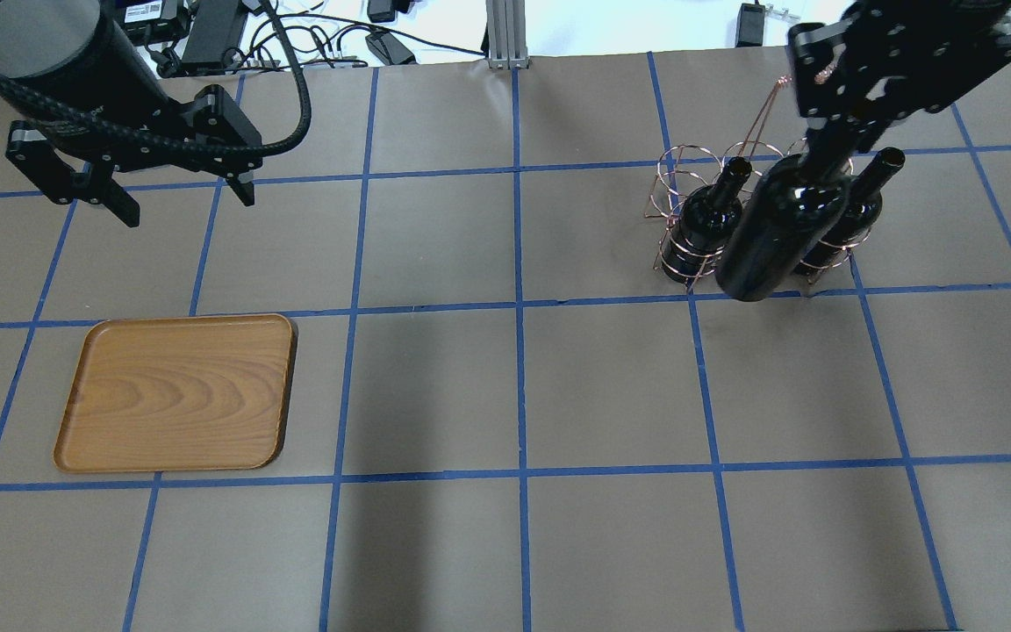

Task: Take wine from basket and place on tray
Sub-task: 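Pull the bottle out of the rack and swing it toward the table center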

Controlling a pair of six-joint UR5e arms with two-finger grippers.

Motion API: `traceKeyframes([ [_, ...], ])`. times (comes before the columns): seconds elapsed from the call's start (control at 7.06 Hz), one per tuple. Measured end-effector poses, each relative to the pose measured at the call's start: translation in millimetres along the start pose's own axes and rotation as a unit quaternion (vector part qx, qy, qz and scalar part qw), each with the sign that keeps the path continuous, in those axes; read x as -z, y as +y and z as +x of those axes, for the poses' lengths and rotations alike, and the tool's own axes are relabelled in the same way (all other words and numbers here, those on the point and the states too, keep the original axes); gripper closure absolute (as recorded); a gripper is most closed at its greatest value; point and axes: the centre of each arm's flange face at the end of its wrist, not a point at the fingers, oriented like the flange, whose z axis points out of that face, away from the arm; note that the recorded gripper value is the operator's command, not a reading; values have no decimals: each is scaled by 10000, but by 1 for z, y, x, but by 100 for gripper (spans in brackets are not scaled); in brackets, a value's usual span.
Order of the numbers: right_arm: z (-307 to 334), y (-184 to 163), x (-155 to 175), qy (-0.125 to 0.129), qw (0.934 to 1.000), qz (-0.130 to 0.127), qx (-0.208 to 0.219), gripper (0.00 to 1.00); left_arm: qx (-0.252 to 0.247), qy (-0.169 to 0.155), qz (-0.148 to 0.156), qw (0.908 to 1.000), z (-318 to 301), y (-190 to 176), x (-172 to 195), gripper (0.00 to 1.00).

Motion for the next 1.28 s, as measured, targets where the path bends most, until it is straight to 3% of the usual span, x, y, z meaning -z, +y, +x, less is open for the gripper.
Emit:
traceKeyframes([
  [0.43, -128, -3, -53, -12, 9998, 32, -221, 84, -429, -62, 14, 9991, -30, -6, 7, 0],
  [0.71, -163, -24, -100, -80, 9993, 163, -329, 84, -680, -66, -46, 9977, -70, -9, 12, 0],
  [0.99, -192, -22, -142, -96, 9991, 228, -347, 83, -625, -26, -38, 9980, -100, -14, 15, 0],
  [1.28, -210, -21, -165, -124, 9984, 241, -488, 82, -563, -14, -36, 9984, -111, -16, 15, 0],
])
